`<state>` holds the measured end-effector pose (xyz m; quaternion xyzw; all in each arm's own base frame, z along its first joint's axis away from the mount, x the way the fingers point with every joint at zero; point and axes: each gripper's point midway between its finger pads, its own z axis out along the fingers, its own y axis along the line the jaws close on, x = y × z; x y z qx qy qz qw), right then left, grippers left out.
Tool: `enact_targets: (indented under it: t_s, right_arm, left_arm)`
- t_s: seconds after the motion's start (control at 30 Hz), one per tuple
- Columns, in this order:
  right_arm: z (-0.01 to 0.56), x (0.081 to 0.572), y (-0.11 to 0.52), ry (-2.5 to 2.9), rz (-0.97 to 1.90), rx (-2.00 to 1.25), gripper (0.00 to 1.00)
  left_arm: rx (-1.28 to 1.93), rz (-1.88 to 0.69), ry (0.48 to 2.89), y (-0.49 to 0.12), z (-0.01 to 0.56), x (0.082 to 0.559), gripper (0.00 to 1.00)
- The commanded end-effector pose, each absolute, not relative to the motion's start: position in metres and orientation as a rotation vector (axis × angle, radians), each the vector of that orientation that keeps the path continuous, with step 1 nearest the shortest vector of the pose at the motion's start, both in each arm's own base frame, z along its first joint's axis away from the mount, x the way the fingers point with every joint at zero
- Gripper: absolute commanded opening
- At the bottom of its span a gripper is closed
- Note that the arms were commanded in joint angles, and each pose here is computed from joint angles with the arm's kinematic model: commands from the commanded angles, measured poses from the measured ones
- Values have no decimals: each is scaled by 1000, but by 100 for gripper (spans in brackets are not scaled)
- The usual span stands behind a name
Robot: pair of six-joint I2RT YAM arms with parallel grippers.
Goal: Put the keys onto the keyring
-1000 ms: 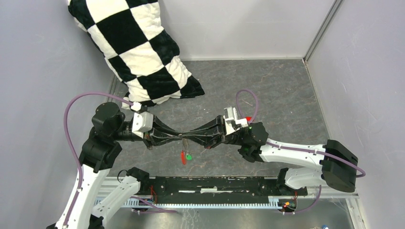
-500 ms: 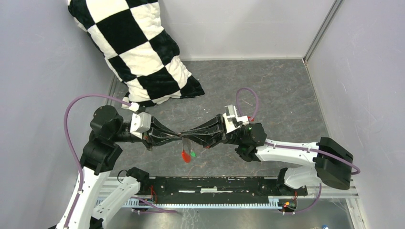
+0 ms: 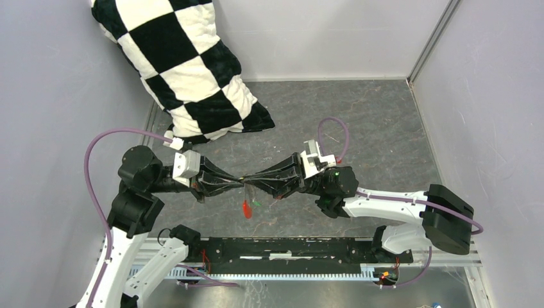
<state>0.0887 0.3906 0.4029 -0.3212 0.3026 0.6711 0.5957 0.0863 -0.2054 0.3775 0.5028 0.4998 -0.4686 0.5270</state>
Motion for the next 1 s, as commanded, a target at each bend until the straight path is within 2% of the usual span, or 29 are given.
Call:
enact_targets:
  t_s: [0.0, 0.2, 0.83, 0.97]
  right_arm:
    - [444, 84, 371, 555, 1569, -653, 1]
    - [444, 84, 369, 556, 1561, -653, 1]
    - [437, 78, 379, 561, 1627, -688, 1]
    - [438, 78, 380, 560, 1638, -687, 1]
  left_arm:
    - [1180, -1141, 1185, -205, 386, 82, 19]
    - [1206, -1134, 1174, -204, 382, 78, 30]
    - [1152, -1176, 1205, -207, 386, 84, 29]
    - [1156, -1177, 1204, -207, 385, 84, 25]
